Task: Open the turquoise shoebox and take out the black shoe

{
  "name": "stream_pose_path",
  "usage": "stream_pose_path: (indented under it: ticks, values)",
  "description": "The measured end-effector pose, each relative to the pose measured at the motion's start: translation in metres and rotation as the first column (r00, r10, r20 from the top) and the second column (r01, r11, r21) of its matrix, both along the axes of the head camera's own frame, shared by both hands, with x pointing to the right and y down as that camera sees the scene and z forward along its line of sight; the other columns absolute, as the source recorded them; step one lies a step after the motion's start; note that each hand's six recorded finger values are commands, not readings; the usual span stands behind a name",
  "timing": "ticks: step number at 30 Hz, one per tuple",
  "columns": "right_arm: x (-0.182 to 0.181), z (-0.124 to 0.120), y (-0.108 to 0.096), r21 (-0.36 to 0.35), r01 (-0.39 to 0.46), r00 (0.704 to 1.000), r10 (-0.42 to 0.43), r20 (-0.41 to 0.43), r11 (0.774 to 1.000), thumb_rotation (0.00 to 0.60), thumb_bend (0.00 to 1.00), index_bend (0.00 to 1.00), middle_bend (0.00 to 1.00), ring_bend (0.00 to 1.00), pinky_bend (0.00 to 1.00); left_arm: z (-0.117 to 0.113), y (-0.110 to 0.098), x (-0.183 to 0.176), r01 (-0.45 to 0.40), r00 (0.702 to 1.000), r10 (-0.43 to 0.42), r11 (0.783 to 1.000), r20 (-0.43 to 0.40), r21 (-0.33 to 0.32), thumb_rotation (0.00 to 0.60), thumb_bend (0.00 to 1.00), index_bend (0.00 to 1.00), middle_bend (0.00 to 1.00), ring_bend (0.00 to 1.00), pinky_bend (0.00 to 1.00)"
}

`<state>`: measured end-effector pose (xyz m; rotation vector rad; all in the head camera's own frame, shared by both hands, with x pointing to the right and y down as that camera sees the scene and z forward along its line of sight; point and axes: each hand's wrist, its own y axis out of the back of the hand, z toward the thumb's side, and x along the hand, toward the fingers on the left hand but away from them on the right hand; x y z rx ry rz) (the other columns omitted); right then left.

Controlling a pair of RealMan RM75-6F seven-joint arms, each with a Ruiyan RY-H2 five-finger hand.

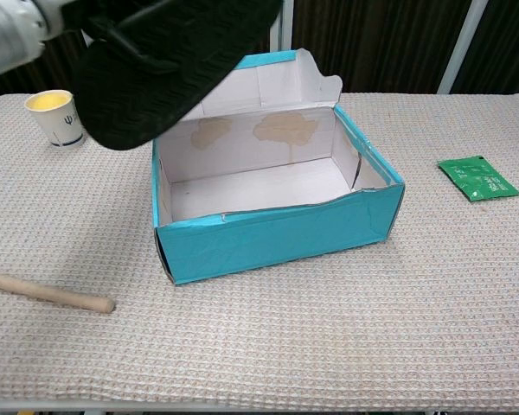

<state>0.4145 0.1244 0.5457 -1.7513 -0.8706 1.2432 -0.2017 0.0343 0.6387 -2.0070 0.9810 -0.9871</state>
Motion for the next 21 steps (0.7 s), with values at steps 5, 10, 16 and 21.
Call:
stream_pose_path:
  ticks: [5, 10, 16, 21]
  values:
    - [0.001, 0.000, 0.001, 0.001, -0.001, 1.000, 0.001, 0.001, 1.000, 0.600, 0.06, 0.23, 0.11, 0.09, 0.17, -0.018, 0.017, -0.077, 0.087, 0.989, -0.091, 0.995, 0.116, 0.043, 0.600, 0.37, 0.66, 0.69, 0.69, 0.83]
    - [0.000, -0.001, 0.002, 0.004, 0.003, 1.000, -0.003, 0.002, 1.000, 0.600, 0.06, 0.23, 0.11, 0.09, 0.17, -0.014, 0.050, -0.139, 0.166, 0.957, -0.160, 0.986, 0.244, -0.004, 0.600, 0.37, 0.66, 0.68, 0.68, 0.81]
    - [-0.001, 0.000, 0.004, 0.000, 0.001, 1.000, -0.001, 0.006, 1.000, 0.600, 0.06, 0.23, 0.11, 0.09, 0.17, 0.007, 0.079, -0.176, 0.242, 0.915, -0.192, 0.965, 0.356, -0.100, 0.600, 0.37, 0.66, 0.68, 0.66, 0.79]
    - [0.001, -0.002, 0.005, 0.005, -0.007, 1.000, 0.007, 0.007, 1.000, 0.600, 0.06, 0.23, 0.11, 0.09, 0.17, 0.024, 0.095, -0.178, 0.230, 0.908, -0.142, 0.955, 0.395, -0.185, 0.600, 0.27, 0.56, 0.62, 0.60, 0.72]
